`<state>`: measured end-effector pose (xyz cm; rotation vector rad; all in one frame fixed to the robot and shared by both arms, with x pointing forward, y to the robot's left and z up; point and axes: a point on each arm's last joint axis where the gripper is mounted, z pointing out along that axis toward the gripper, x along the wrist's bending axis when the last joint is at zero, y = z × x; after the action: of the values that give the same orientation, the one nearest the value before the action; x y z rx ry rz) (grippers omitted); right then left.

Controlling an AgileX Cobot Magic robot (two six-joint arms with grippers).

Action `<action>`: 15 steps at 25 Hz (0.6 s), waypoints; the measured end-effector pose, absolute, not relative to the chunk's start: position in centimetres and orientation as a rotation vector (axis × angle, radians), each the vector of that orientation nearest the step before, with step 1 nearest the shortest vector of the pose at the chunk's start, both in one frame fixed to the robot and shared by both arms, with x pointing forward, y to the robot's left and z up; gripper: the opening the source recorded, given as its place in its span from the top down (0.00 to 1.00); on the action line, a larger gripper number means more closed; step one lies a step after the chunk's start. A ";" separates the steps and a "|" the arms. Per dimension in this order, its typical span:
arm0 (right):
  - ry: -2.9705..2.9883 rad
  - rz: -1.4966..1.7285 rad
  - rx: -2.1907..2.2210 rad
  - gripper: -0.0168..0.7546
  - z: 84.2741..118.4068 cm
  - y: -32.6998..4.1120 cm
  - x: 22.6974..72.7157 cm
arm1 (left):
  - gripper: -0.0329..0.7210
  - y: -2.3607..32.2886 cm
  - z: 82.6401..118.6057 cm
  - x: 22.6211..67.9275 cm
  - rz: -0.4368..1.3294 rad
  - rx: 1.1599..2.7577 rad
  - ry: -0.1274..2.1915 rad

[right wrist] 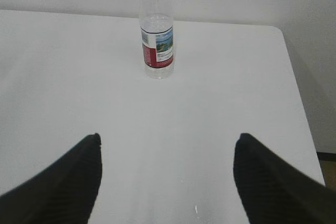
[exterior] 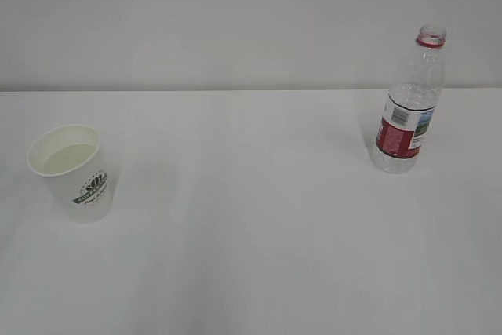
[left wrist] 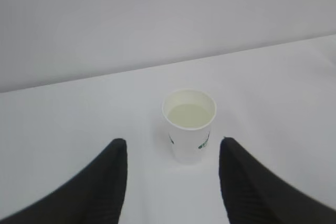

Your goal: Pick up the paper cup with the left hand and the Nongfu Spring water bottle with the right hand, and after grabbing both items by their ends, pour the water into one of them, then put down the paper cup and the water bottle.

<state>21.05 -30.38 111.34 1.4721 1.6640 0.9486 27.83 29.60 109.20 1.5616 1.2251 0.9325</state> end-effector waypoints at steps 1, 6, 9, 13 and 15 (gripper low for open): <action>1.668 0.945 1.476 0.22 111.2 -30.4 20.9 | 0.41 29.7 109.0 27.4 0.930 1.579 1.226; 1.658 0.925 1.475 0.22 111.2 -30.6 20.7 | 0.41 29.9 108.1 26.1 0.876 1.632 1.263; 1.637 0.879 1.474 0.22 111.2 -31.0 20.7 | 0.41 29.7 107.8 25.3 0.802 1.624 1.265; 1.617 0.872 1.464 0.22 111.2 -31.2 20.4 | 0.41 29.6 107.1 24.5 0.731 1.665 1.291; 1.607 0.881 1.457 0.22 110.8 -31.2 20.1 | 0.41 29.7 106.8 24.1 0.715 1.689 1.306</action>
<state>20.08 -31.19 110.79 1.4574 1.6074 0.8809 24.11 29.69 106.81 1.6892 1.3059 0.7152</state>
